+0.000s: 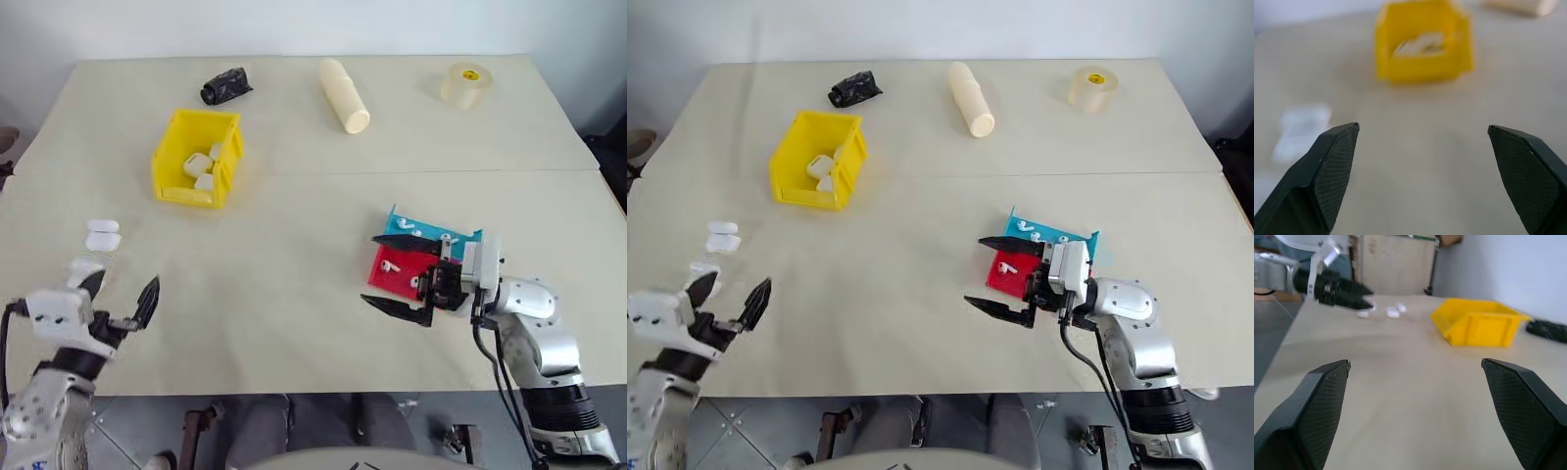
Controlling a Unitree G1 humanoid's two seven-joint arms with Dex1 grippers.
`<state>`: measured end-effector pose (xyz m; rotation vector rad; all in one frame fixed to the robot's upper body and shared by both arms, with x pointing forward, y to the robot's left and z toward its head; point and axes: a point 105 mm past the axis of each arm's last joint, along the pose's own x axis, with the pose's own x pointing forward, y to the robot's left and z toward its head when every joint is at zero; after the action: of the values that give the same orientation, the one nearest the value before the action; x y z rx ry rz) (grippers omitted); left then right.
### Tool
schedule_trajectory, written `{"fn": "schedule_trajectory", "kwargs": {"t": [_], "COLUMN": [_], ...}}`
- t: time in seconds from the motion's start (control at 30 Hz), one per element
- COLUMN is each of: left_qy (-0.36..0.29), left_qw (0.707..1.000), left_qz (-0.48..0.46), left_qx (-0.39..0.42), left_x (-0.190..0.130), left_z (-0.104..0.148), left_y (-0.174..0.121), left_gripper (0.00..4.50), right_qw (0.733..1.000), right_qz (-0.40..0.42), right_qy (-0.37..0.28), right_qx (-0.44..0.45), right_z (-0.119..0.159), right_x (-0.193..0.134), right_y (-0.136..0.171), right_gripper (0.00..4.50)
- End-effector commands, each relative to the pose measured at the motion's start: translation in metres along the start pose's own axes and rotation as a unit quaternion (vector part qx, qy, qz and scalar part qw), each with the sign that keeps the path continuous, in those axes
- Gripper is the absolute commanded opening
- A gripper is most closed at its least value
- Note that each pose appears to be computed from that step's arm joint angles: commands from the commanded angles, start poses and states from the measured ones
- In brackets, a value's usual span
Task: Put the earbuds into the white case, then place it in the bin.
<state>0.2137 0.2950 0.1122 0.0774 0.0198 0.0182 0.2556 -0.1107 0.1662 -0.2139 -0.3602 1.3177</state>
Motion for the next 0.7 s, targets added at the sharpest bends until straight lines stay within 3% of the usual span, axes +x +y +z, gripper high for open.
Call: {"fn": "schedule_trajectory", "kwargs": {"t": [0.03, 0.37, 0.53, 0.7], "left_qy": [0.006, 0.036, 0.116, 0.228], "left_qw": [0.998, 0.993, 0.992, 0.972], "left_qz": [0.068, 0.105, 0.043, -0.048], "left_qx": [-0.002, -0.048, 0.001, 0.028], "left_x": [-0.015, -0.016, -0.011, -0.002], "left_z": [0.003, 0.011, 0.024, 0.027], "left_y": [0.017, 0.027, 0.055, 0.079], "left_gripper": [4.47, 4.47, 4.47, 4.47], "right_qw": [0.999, 0.998, 0.998, 0.997], "right_qz": [0.02, 0.053, 0.056, 0.062], "right_qy": [-0.021, -0.015, -0.003, -0.001], "right_qx": [-0.025, 0.01, 0.029, 0.034], "right_z": [0.012, 0.014, 0.012, 0.011], "right_x": [0.008, 0.005, 0.003, 0.005], "right_y": [0.003, 0.004, 0.004, 0.004], "right_gripper": [4.5, 4.5, 4.5, 4.5]}}
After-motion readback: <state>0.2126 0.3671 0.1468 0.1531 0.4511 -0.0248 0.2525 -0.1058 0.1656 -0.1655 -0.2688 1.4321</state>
